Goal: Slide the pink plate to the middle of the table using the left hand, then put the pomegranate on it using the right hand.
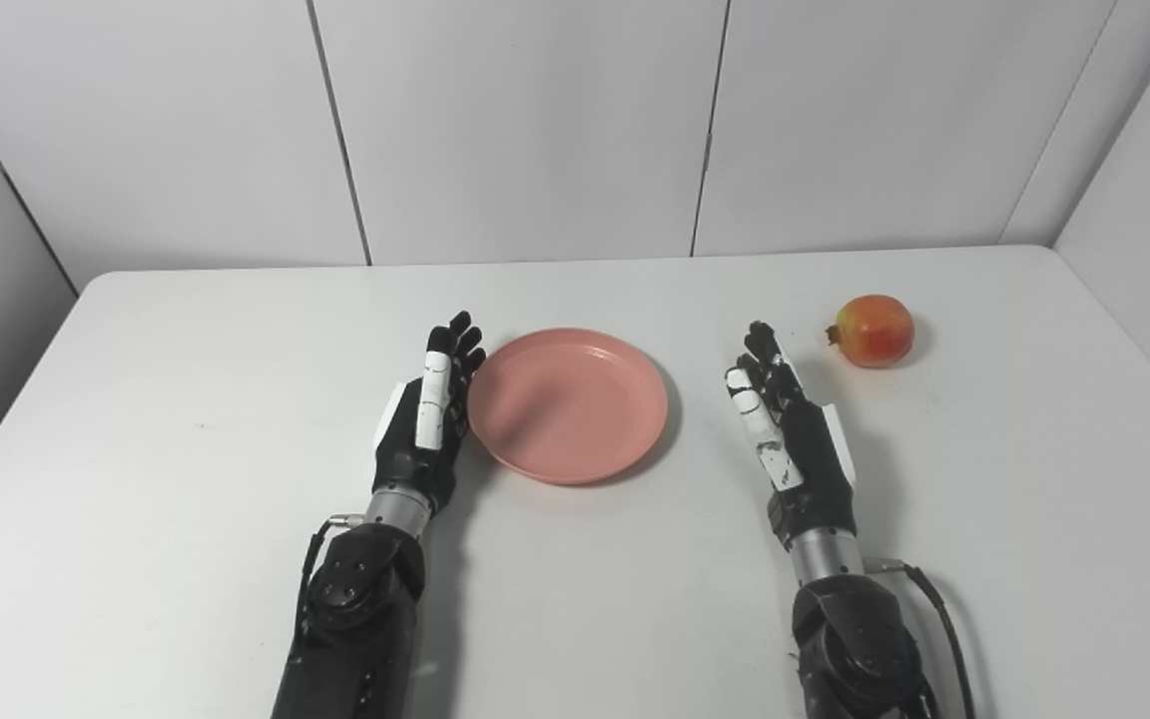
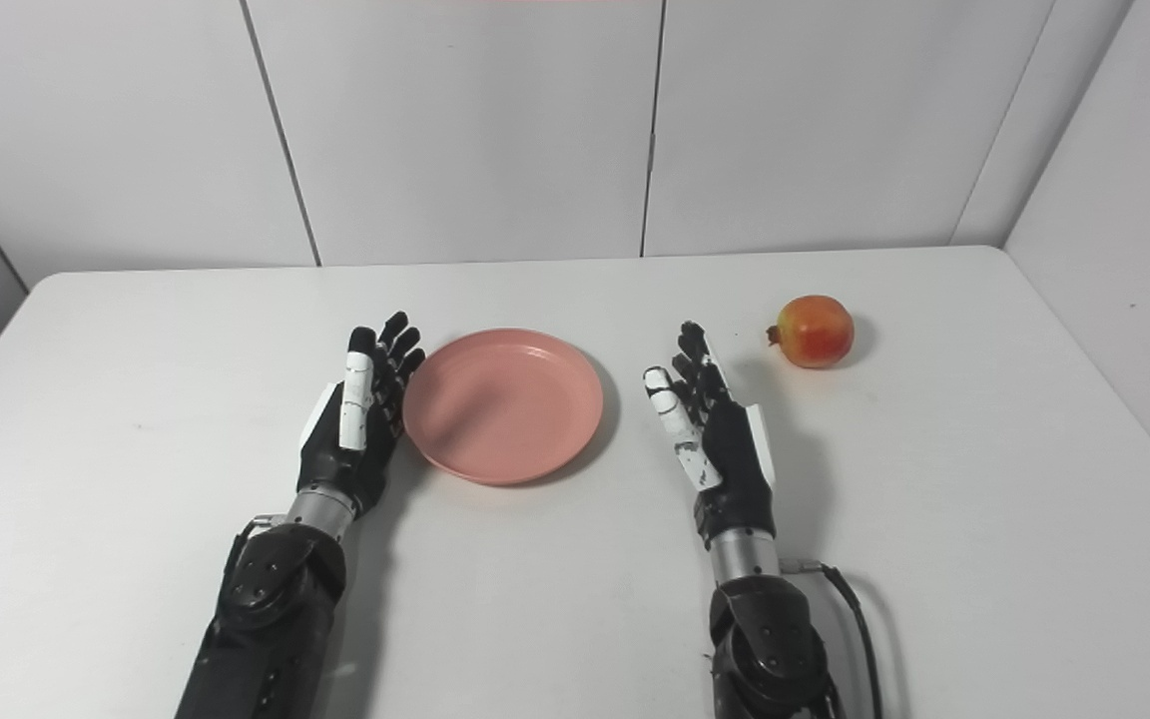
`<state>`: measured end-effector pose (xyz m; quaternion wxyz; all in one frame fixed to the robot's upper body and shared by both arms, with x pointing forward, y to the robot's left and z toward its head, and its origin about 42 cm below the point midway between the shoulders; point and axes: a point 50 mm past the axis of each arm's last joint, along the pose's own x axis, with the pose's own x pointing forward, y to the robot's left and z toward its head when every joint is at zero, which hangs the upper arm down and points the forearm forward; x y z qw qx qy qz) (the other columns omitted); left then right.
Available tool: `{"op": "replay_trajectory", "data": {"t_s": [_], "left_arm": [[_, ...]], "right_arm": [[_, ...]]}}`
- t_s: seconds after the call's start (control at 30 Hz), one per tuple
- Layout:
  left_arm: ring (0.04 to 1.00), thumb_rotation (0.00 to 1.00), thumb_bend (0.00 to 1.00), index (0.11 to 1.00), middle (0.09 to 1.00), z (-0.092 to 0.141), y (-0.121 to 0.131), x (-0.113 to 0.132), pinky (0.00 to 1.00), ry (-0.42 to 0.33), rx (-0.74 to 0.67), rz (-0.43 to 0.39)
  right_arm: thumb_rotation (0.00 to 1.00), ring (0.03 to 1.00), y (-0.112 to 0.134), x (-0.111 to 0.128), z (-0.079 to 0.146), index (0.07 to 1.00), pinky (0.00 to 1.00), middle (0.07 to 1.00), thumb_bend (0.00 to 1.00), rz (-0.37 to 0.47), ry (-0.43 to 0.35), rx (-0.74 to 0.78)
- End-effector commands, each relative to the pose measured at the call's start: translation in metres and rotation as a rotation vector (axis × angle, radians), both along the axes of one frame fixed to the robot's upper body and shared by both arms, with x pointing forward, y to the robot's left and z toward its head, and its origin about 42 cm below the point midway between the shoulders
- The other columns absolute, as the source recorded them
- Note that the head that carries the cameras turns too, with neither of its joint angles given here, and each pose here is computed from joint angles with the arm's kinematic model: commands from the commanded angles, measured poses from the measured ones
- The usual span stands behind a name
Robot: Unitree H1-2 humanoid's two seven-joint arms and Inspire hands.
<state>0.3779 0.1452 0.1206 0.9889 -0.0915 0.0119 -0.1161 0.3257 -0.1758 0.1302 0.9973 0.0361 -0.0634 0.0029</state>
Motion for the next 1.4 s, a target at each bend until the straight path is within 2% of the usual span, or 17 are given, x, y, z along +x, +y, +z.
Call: {"op": "replay_trajectory", "data": {"t_s": [0.0, 0.4, 0.5, 0.63, 0.97, 1.2, 1.37], "left_arm": [[1.0, 1.0, 0.86, 0.994, 1.0, 0.022, -0.01, 0.006, 1.0, -0.091, -0.028, -0.031], [1.0, 1.0, 0.86, 0.99, 1.0, 0.026, -0.013, 0.007, 1.0, -0.101, -0.014, -0.036], [1.0, 1.0, 0.86, 0.999, 1.0, 0.027, -0.008, 0.01, 1.0, -0.133, 0.011, -0.013], [1.0, 1.0, 0.86, 1.0, 1.0, 0.027, -0.005, 0.013, 1.0, -0.131, -0.054, 0.023], [1.0, 1.0, 0.85, 1.0, 1.0, 0.029, 0.014, 0.016, 1.0, -0.158, -0.011, 0.08], [1.0, 1.0, 0.86, 1.0, 1.0, 0.029, 0.028, 0.015, 1.0, -0.165, 0.081, 0.072], [1.0, 1.0, 0.85, 1.0, 1.0, 0.02, 0.031, 0.009, 1.0, -0.143, 0.059, 0.058]], "right_arm": [[0.73, 0.957, 0.002, 0.009, 0.02, 0.947, 0.96, 0.964, 0.73, 0.012, -0.065, 0.009], [0.74, 0.959, 0.002, 0.01, 0.019, 0.945, 0.96, 0.963, 0.73, 0.013, -0.057, 0.01], [0.73, 0.959, 0.002, 0.01, 0.019, 0.946, 0.96, 0.962, 0.74, 0.013, -0.057, 0.01], [0.74, 0.956, 0.002, 0.012, 0.018, 0.945, 0.95, 0.961, 0.73, 0.012, -0.064, 0.004], [0.75, 0.96, 0.001, 0.013, 0.019, 0.952, 0.96, 0.965, 0.73, 0.016, -0.067, 0.001], [0.75, 0.964, 0.0, 0.014, 0.018, 0.959, 0.97, 0.968, 0.72, 0.021, -0.07, 0.0], [0.77, 0.978, -0.005, 0.013, 0.018, 0.969, 0.98, 0.978, 0.71, 0.029, -0.076, -0.011]]}}
